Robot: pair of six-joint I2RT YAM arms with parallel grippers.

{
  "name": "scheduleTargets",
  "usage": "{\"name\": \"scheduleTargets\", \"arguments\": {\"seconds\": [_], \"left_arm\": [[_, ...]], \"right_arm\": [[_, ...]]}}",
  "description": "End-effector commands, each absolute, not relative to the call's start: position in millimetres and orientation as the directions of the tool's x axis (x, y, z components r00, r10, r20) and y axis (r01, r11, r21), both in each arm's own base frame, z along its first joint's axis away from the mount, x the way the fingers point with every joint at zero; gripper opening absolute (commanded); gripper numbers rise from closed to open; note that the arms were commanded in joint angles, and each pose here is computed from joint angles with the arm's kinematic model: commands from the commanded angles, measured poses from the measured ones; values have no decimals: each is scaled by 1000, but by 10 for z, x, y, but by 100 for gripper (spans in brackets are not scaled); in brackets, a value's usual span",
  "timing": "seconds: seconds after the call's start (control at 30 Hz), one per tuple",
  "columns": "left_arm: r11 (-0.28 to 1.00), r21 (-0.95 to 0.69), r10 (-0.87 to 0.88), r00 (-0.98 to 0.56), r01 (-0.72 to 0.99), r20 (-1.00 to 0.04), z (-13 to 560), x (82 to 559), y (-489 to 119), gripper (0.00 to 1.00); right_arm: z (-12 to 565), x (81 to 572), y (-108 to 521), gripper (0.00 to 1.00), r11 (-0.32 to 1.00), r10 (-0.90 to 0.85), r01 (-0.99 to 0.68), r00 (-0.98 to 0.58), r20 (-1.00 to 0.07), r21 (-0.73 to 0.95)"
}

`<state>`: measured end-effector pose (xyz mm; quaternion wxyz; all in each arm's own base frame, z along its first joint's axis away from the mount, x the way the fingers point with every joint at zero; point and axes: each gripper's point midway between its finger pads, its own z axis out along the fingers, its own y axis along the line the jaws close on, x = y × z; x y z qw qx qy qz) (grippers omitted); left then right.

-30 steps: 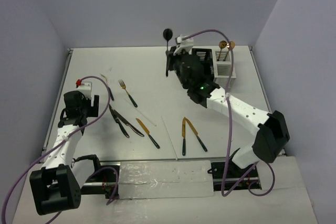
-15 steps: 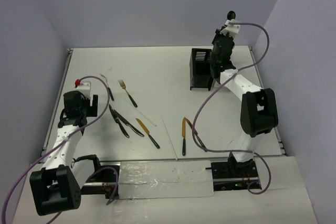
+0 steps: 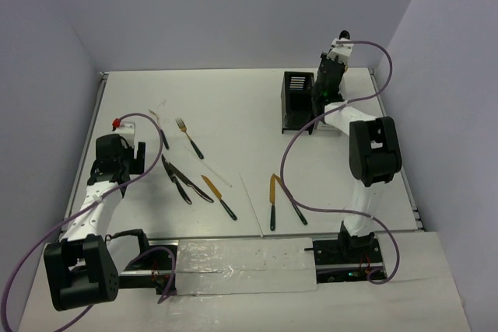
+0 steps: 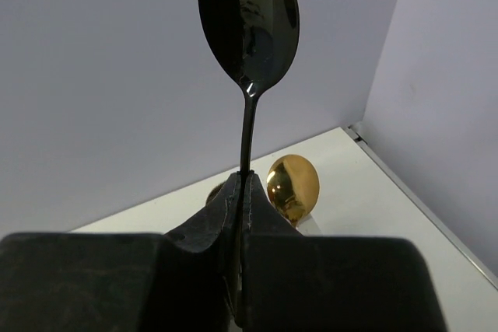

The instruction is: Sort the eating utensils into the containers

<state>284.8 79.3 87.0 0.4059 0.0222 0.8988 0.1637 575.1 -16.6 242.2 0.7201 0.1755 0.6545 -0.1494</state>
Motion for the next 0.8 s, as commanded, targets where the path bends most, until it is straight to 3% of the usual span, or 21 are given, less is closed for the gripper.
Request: {"name": "scheduleTargets", "arguments": {"seconds": [0.0,0.33,0.37,0.4,0.53,0.57,0.7,0.77], "left_arm": [[938,314,165,-611,-144,-774,1106,2992,860,95],[938,313,168,-602,-145,-781,1133,2986,855,95],[939,313,167,-599,-146,-783,1136,2988,857,95],[938,314,169,-599,-145,-782,1136,2982,857,95],[939,312,168,-603,-141,-779,1123,2967,850,95],[941,309,168,-601,-138,-781,1130,2972,837,95],[945,301,171,-587,-130,-791,1177,2977,811,95],[943,303,171,-582,-136,-795,1193,2964,817,95]], "right_arm": [[2441,5837,-207,0,891,-16,452,118,-993,40],[2059,5845,-102,0,936,-59,346,-19,-998,-62],[2048,5840,-105,4,937,-58,344,-29,-998,-64],[2047,5830,-92,15,938,-51,341,-35,-998,-59],[2225,5665,-85,39,945,-21,325,-18,-1000,-26],[2300,5626,-75,49,948,-14,318,-5,-1000,-15],[2790,5346,-118,67,946,5,324,80,-997,31],[3162,5127,-147,70,943,26,324,136,-990,69]]}}
